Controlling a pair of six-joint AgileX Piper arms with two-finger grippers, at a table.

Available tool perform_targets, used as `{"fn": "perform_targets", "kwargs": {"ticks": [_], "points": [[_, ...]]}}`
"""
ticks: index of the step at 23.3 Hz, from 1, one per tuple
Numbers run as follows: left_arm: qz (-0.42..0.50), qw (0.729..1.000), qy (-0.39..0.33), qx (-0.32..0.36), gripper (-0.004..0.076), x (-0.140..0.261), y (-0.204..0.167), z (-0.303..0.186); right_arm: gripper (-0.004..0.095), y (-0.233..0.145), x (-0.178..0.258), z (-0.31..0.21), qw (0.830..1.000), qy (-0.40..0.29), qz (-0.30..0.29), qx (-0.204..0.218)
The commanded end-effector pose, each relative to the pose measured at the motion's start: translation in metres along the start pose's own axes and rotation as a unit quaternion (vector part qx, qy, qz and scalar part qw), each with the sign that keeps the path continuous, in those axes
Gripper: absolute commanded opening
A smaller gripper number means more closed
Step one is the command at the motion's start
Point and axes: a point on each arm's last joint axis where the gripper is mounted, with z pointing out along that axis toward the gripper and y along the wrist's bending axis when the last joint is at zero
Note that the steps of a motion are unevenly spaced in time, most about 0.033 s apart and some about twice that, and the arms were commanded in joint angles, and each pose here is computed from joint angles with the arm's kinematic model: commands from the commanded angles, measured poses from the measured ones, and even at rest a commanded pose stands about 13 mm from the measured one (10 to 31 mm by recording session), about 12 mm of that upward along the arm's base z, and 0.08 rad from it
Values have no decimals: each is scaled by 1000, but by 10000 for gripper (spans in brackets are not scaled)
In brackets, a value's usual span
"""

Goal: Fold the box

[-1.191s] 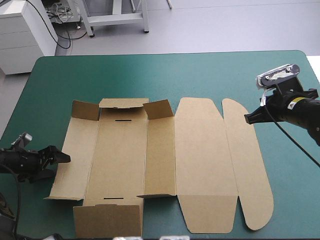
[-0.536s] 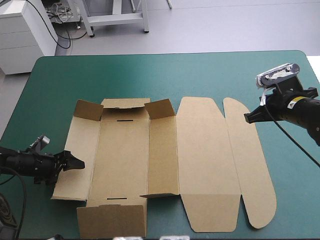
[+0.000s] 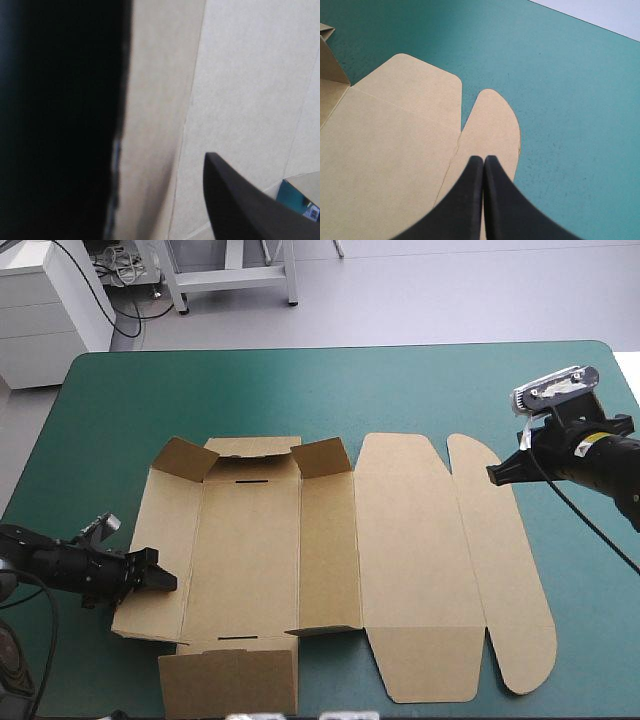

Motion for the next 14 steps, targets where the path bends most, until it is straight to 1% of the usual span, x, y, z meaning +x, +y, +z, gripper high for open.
{"fn": "perform_targets", "kwargs": {"ticks": [1, 2, 3, 4, 5, 9, 11, 14], "points": [[4, 999, 33, 30, 237, 7, -10, -1, -22, -4, -11, -12, 999, -50, 0, 18], [4, 999, 33, 30, 147, 7, -10, -1, -22, -4, -11, -12, 999, -50, 0, 18], [3, 999, 33, 30, 112, 7, -10, -1, -22, -4, -11, -12, 999, -50, 0, 18], [1, 999, 32, 30, 29, 6, -10, -2, -22, -4, -11, -12, 999, -50, 1, 18], [1, 999, 31, 31, -6, 6, -11, -2, -22, -4, -11, -12, 999, -50, 1, 18], [7, 999, 14, 49, -8, 3, -14, -2, -22, -4, -11, -12, 999, -50, 1, 18], [15, 999, 15, 44, -8, 1, -16, -2, -22, -4, -11, -12, 999, -48, 1, 17], [35, 999, -3, 42, -8, -10, -25, -6, -22, -4, -10, -12, 999, -46, 1, 16]]}}
